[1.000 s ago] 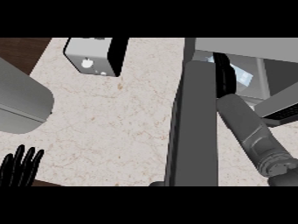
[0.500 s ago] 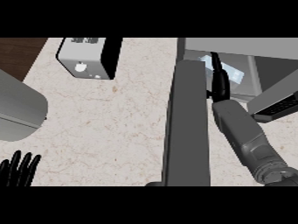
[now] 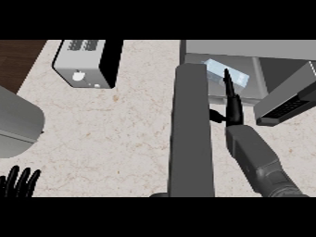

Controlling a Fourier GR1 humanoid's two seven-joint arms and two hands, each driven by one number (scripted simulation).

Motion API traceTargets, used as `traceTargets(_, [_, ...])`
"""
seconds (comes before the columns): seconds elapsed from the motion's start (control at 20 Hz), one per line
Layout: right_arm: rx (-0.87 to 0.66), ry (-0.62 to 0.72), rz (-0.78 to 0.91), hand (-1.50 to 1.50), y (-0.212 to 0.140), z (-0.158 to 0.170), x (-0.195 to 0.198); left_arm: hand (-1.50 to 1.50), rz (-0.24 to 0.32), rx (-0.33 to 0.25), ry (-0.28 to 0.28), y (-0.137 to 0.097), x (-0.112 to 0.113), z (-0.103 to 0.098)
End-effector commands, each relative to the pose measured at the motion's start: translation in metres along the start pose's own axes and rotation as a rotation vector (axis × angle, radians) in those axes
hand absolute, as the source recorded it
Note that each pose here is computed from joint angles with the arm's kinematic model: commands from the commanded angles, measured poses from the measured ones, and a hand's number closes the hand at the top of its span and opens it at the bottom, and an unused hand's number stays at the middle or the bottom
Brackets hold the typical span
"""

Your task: Pick up the milk, place it into the microwave and close the microwave

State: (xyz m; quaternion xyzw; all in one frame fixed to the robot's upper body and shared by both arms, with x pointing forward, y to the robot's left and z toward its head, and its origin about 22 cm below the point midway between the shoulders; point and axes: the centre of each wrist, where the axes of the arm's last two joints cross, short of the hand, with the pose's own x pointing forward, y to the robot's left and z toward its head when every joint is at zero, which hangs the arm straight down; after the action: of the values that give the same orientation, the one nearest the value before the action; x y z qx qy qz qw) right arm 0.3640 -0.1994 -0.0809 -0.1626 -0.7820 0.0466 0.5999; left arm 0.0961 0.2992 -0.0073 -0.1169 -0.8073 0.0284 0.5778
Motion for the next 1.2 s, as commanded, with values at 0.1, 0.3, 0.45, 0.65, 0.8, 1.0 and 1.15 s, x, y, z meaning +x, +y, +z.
traceTargets(0.1, [0.002, -0.034, -0.073, -1.5, -0.005, 0.043, -0.027, -1.5, -0.003, 0.013, 0.01, -0.003, 0.013, 0.01])
traceTargets(0.3, [0.047, -0.053, -0.139, -1.5, -0.023, 0.068, -0.045, -1.5, -0.009, 0.026, 0.029, -0.011, 0.01, 0.012])
traceTargets(0.45, [0.083, -0.005, -0.165, -1.5, -0.017, 0.068, -0.043, -1.5, -0.015, -0.002, 0.061, -0.017, 0.002, 0.013])
traceTargets(0.65, [0.132, -0.014, -0.221, -1.5, -0.028, 0.102, -0.059, -1.5, -0.032, -0.039, 0.078, -0.028, 0.008, 0.002])
traceTargets(0.8, [0.096, -0.028, -0.197, -1.5, -0.037, 0.102, -0.06, -1.5, -0.021, -0.061, 0.122, -0.017, -0.014, 0.009])
traceTargets(1.0, [0.061, -0.01, -0.191, -1.5, -0.065, 0.122, -0.069, -1.5, 0.014, -0.076, 0.127, -0.019, -0.025, 0.005])
traceTargets(1.15, [0.034, -0.019, -0.181, -1.5, -0.08, 0.126, -0.068, -1.5, 0.024, -0.165, 0.161, -0.04, -0.023, -0.014])
